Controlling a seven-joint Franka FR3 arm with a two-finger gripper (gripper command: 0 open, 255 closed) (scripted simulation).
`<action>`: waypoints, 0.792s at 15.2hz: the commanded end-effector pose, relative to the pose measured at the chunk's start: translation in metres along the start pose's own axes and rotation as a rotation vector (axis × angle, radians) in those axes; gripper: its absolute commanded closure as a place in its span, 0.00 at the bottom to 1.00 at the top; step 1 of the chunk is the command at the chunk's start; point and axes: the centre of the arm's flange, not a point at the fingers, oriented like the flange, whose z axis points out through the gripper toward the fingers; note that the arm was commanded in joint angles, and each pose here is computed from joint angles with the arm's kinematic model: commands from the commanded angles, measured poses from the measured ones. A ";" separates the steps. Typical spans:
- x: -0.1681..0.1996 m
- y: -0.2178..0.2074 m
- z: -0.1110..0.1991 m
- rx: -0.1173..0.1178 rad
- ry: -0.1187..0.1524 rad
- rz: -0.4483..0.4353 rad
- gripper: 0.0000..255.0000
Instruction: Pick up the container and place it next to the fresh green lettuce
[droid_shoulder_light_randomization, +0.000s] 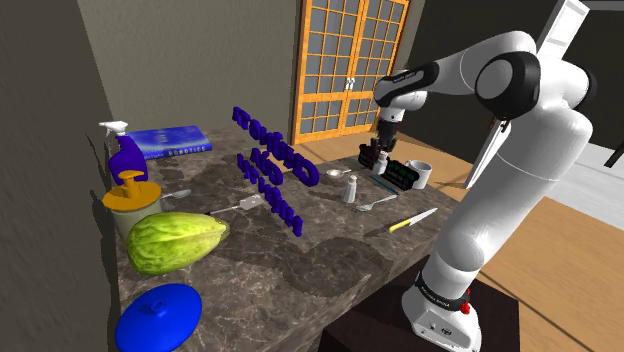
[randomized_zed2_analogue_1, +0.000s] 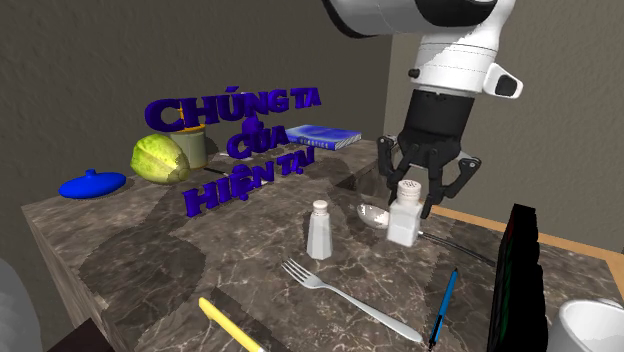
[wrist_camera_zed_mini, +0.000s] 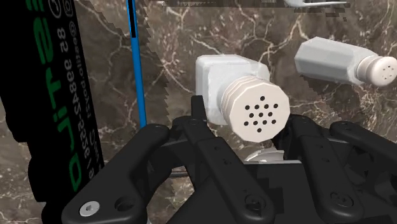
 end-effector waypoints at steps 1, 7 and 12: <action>-0.001 -0.001 -0.009 0.000 0.000 0.000 1.00; -0.004 -0.005 -0.041 0.000 0.000 0.000 1.00; -0.006 -0.008 -0.067 0.000 0.000 0.000 1.00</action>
